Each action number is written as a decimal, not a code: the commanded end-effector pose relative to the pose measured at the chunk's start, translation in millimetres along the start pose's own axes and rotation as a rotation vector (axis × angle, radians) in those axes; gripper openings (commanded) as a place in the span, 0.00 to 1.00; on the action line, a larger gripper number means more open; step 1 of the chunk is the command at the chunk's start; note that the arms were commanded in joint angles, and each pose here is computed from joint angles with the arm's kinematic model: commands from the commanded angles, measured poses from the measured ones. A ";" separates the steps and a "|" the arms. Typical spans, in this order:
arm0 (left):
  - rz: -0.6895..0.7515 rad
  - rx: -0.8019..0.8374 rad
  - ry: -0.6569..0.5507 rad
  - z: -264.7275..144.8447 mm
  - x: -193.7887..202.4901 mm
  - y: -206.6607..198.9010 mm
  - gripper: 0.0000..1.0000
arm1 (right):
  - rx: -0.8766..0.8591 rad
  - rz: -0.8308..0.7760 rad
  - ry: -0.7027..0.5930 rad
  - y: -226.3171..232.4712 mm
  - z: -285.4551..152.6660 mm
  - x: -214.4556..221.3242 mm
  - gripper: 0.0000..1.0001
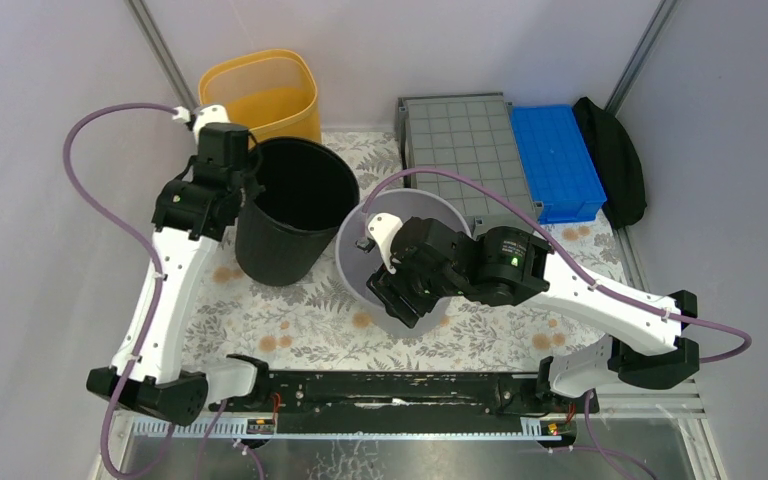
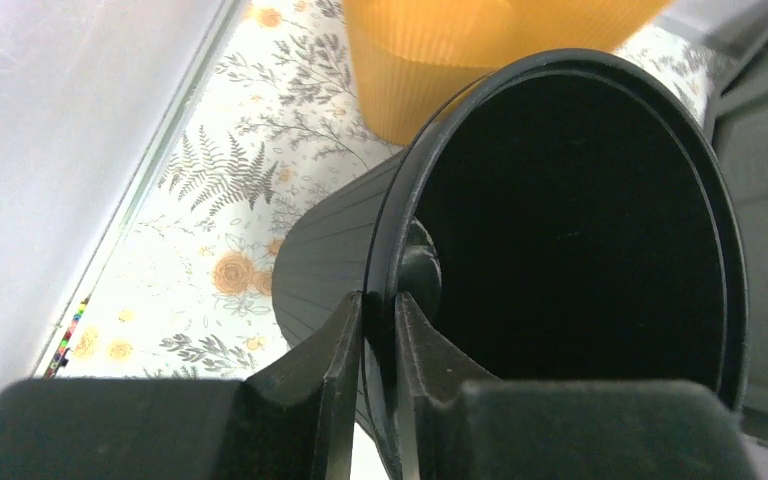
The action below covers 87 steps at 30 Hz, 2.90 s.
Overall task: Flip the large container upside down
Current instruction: Place the container at the center of the board, then turn the container upside down at the center of the board.
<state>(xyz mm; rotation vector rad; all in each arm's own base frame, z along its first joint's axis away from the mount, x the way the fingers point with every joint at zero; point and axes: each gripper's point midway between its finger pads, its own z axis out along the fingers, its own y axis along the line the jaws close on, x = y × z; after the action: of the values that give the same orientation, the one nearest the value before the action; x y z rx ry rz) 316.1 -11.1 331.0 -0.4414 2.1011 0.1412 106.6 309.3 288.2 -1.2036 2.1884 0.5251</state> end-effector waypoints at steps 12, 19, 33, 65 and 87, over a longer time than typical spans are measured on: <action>-0.093 -0.030 0.005 33.5 26.7 40.0 0.38 | -0.010 -0.004 -0.050 3.0 -2.9 -19.0 0.68; -0.092 -0.040 0.029 44.1 49.6 45.4 0.41 | -0.011 -0.007 -0.036 4.7 2.9 -19.6 0.69; -0.177 -0.023 -0.020 83.1 33.1 25.4 0.36 | -0.006 0.000 -0.028 6.1 7.4 -25.4 0.78; -0.230 0.169 -0.075 121.4 -43.5 -35.1 0.69 | -0.009 0.041 0.116 17.6 58.3 -10.4 0.79; -0.238 0.451 -0.054 -32.9 -52.1 -36.1 1.00 | 0.163 0.269 0.285 13.4 79.6 -2.0 0.45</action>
<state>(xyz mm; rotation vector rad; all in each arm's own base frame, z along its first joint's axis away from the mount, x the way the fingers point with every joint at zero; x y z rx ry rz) 344.1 -31.8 416.4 -0.4202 1.8402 -0.4068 117.2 359.5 214.3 -1.0975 2.5339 0.3049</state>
